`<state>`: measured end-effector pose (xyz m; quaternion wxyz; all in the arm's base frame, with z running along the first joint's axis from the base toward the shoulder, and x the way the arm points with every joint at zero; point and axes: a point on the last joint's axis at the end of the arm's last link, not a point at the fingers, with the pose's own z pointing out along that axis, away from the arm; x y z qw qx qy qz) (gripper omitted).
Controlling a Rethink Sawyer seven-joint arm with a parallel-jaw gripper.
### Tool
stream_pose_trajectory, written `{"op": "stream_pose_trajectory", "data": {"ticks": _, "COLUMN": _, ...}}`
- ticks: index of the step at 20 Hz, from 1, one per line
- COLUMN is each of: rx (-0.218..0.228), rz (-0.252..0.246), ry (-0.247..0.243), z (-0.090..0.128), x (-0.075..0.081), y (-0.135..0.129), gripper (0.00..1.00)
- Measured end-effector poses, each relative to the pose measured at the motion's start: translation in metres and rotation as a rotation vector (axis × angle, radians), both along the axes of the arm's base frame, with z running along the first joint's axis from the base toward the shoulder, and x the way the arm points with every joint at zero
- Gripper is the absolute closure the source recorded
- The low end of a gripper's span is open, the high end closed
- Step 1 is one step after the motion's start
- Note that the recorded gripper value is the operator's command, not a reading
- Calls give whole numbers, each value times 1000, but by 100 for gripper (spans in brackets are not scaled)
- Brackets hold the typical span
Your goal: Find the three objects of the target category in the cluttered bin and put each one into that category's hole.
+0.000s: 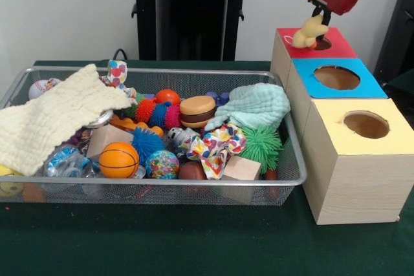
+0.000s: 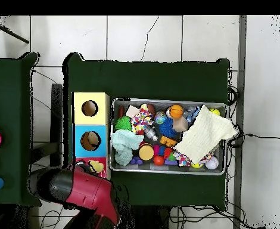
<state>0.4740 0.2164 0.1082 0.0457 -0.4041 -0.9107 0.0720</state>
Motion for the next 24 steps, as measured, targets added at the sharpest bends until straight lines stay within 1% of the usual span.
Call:
{"op": "stream_pose_trajectory", "data": {"ticks": 5, "rx": 10, "rz": 2, "ry": 10, "z": -5, "x": -2, "y": 6, "gripper": 100}}
{"op": "stream_pose_trajectory", "data": {"ticks": 9, "rx": 21, "rz": -7, "ry": 16, "z": -9, "x": -2, "y": 12, "gripper": 100}}
{"op": "stream_pose_trajectory", "data": {"ticks": 13, "rx": 32, "rz": -14, "ry": 17, "z": -11, "x": -2, "y": 18, "gripper": 100}}
{"op": "stream_pose_trajectory", "data": {"ticks": 16, "rx": 34, "rz": -10, "ry": 17, "z": -11, "x": -3, "y": 22, "gripper": 100}}
{"op": "stream_pose_trajectory", "data": {"ticks": 21, "rx": 36, "rz": 10, "ry": 26, "z": -11, "x": -10, "y": 33, "gripper": 100}}
{"op": "stream_pose_trajectory", "data": {"ticks": 24, "rx": 40, "rz": 25, "ry": 52, "z": -10, "x": -20, "y": 45, "gripper": 100}}
